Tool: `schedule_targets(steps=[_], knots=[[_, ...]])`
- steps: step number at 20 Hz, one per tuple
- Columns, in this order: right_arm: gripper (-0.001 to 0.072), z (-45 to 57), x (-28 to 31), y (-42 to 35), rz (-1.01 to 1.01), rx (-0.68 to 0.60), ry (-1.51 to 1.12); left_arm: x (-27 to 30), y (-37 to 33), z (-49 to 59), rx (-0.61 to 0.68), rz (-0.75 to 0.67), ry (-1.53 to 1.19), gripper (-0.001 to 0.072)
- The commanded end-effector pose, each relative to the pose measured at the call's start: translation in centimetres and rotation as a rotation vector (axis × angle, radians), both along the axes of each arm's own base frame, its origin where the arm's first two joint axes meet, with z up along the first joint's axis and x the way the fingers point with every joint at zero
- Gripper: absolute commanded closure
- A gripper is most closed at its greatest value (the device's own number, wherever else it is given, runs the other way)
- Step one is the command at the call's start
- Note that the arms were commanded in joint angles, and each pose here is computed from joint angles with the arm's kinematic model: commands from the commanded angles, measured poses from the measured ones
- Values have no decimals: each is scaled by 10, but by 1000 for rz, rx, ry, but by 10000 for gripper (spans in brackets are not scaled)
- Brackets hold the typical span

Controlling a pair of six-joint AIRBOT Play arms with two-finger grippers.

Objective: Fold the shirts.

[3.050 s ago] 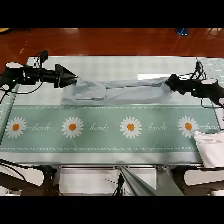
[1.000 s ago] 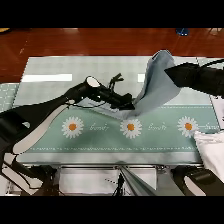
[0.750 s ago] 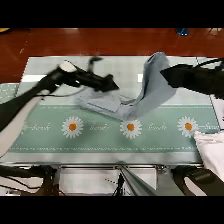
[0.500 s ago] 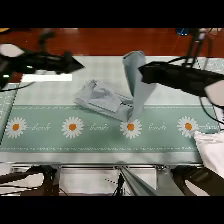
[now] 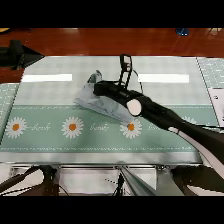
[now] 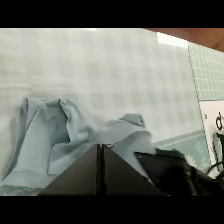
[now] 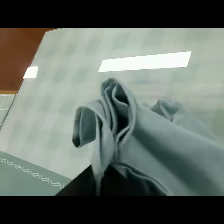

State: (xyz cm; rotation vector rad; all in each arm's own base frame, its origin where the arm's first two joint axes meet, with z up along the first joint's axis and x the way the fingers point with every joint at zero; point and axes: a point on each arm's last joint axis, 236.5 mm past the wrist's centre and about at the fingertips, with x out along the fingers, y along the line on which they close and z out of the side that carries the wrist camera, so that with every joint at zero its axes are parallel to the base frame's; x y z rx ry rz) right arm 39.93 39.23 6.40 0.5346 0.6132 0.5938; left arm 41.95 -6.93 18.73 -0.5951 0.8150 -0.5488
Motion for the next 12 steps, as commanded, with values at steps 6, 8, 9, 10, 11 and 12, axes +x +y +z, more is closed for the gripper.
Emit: schedule_targets(steps=[6, 8, 9, 10, 11, 12], knots=[[181, 59, 38, -30, -187, 167, -155, -12, -37, 0, 21, -103, -6, 683], [182, 89, 51, -72, -199, 121, -185, -12, -34, -5, 45, -99, 0, 683], [183, 98, 52, -95, -181, 67, -184, -12, -30, -9, 68, -96, 6, 683], [184, 104, 49, -118, -144, -14, -183, -12, -27, -14, 93, -92, 13, 683], [186, 102, 40, -147, -101, -120, -154, -12, -22, -18, 118, -88, 19, 683], [187, 88, 27, -182, -72, -243, -83, -12, -18, -22, 139, -83, 25, 682]])
